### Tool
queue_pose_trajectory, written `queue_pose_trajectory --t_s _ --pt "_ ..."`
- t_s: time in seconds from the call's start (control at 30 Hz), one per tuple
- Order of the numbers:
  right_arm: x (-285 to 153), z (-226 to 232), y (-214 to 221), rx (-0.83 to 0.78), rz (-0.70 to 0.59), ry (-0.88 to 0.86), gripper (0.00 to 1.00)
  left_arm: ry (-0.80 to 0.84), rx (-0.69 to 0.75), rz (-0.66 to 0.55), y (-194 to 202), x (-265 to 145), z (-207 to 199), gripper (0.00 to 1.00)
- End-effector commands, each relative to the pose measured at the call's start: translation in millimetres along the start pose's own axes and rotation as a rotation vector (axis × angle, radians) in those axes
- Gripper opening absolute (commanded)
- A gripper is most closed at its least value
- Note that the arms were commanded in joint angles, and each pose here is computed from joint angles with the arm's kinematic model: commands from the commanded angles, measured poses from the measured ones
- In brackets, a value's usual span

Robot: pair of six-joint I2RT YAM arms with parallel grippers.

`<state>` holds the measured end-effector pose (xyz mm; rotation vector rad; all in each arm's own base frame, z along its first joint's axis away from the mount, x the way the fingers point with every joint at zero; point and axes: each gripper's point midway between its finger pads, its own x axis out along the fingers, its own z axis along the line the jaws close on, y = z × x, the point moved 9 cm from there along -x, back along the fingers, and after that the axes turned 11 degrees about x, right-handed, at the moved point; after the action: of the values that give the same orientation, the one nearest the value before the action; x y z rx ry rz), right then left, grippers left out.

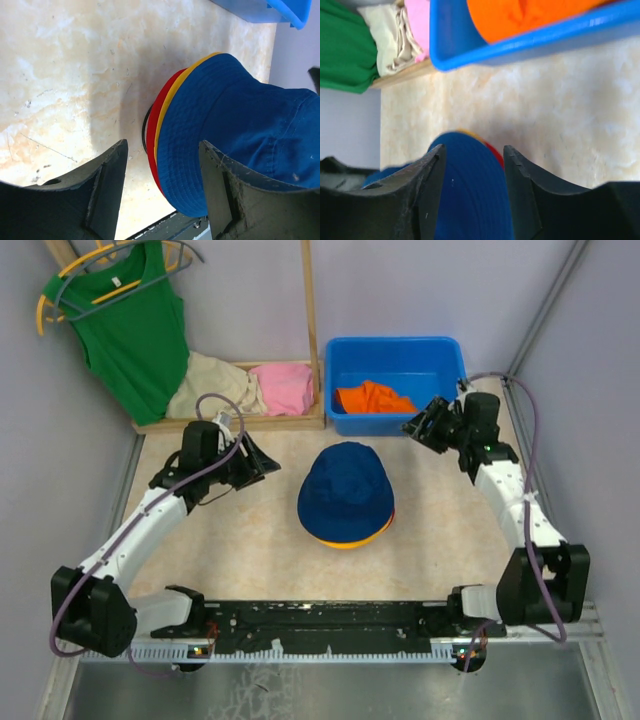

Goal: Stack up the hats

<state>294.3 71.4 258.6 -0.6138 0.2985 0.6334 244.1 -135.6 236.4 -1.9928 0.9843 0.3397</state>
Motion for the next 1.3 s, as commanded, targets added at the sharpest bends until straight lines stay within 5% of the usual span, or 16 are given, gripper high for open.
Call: queue_pose_trajectory --t_s 0.0,0.27,0.4,0.57,1.27 --pt "32 25 -38 -0.081 -0.086 0.016 0.54 0.0 0.083 0.039 -9 2 -1 0.65" --pt "142 58 -89 -0.372 -0.046 0.231 0.81 0.019 0.065 0.005 -25 24 7 0.65" --pt "190 47 -104 -0.365 -0.021 0.356 0.89 0.014 0.03 0.023 -35 35 11 0.64" --pt "229 43 -99 -0.296 0.05 0.303 0.98 0.002 0.033 0.034 -53 48 18 0.64" --pt "300 -44 -81 -0.343 -0.027 0.481 0.99 -0.006 0.012 0.026 -73 53 47 0.63"
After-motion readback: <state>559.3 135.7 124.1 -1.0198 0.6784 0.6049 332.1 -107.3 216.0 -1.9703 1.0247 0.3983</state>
